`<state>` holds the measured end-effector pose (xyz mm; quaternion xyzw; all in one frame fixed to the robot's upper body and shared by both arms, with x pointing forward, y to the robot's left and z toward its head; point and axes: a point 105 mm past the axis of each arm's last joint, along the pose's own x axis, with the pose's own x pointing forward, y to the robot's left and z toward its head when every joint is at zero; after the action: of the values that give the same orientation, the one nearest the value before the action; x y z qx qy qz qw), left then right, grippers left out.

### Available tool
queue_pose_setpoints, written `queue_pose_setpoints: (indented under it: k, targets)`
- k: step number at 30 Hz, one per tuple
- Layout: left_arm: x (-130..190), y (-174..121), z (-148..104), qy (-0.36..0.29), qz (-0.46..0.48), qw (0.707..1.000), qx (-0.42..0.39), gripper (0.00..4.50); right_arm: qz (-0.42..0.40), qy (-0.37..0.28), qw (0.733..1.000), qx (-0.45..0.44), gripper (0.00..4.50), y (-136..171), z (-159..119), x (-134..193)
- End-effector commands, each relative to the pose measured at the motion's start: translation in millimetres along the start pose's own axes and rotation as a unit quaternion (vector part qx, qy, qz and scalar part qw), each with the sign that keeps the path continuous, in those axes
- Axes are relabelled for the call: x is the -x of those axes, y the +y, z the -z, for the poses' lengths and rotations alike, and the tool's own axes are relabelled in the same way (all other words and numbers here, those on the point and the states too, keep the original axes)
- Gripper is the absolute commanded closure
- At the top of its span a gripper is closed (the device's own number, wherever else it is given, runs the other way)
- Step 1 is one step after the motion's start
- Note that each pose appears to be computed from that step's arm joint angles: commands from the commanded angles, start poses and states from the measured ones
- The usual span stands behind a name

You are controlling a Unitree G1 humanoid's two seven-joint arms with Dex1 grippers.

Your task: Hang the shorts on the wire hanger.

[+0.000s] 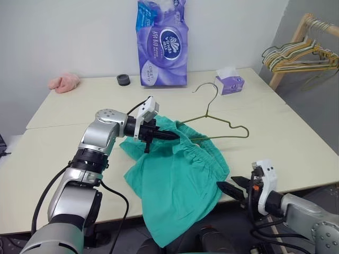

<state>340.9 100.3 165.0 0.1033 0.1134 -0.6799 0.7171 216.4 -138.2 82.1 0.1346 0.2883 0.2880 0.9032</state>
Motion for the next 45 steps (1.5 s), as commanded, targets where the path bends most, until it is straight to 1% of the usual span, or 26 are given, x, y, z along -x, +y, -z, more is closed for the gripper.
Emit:
queue_pose_setpoints:
  k: [1, 3, 6, 11, 12, 15, 19, 24, 28, 32, 37, 42, 44, 45]
  targets:
    - [3.5, -0.4, -15.9, -0.006, -0.001, 0.999, -0.031, 4.50, 0.010, -0.019, 1.000, 0.013, 0.99, -1.4, -10.8, -9.8]
    - [3.5, -0.4, -16.4, -0.007, -0.002, 0.999, -0.031, 4.50, 0.012, -0.021, 1.000, 0.014, 1.67, -2.6, -12.2, -13.1]
    - [4.3, -0.8, -16.5, -0.008, -0.003, 1.000, -0.030, 4.50, 0.038, -0.021, 0.999, 0.024, 2.69, -12.1, -16.0, -17.4]
    - [7.5, -1.2, -16.7, -0.009, -0.006, 1.000, -0.029, 4.50, 0.055, -0.010, 0.997, 0.047, 4.48, -22.6, -17.4, -11.1]
    - [8.4, -1.1, -16.9, -0.009, -0.007, 1.000, -0.029, 4.50, 0.057, -0.011, 0.997, 0.051, 4.48, -24.6, -19.0, -8.8]
    - [13.3, -3.1, -20.3, -0.010, -0.006, 1.000, -0.027, 4.50, 0.099, -0.007, 0.990, 0.103, 4.48, -44.7, -32.3, 6.5]
    - [17.9, -11.3, -25.4, -0.016, 0.013, 1.000, -0.014, 4.50, 0.135, 0.000, 0.978, 0.157, 4.48, -63.0, -44.3, 20.3]
    - [19.6, -25.3, -36.1, -0.035, 0.047, 0.998, 0.010, 4.50, 0.164, 0.015, 0.962, 0.215, 4.48, -79.1, -49.3, 25.4]
    - [22.8, -31.6, -24.5, 0.001, 0.058, 0.998, 0.006, 4.50, 0.167, 0.014, 0.957, 0.238, 4.48, -80.8, -52.2, 26.6]
    - [25.9, -32.8, -16.0, 0.027, 0.059, 0.998, -0.001, 4.50, 0.178, 0.015, 0.952, 0.249, 4.48, -88.2, -56.6, 35.0]
    - [26.1, -31.7, -3.4, 0.058, 0.060, 0.996, -0.016, 4.50, 0.169, 0.010, 0.946, 0.276, 4.48, -84.5, -65.9, 43.1]
    - [24.6, -27.3, 2.0, 0.065, 0.051, 0.996, -0.021, 4.50, 0.153, 0.006, 0.941, 0.301, 4.48, -74.8, -72.2, 43.4]
    - [23.8, -24.6, 2.5, 0.063, 0.044, 0.997, -0.023, 4.50, 0.146, 0.005, 0.938, 0.314, 4.48, -69.7, -75.4, 42.1]
    - [22.5, -22.1, 2.1, 0.059, 0.038, 0.997, -0.026, 4.50, 0.124, 0.011, 0.931, 0.344, 4.48, -58.5, -77.4, 37.0]
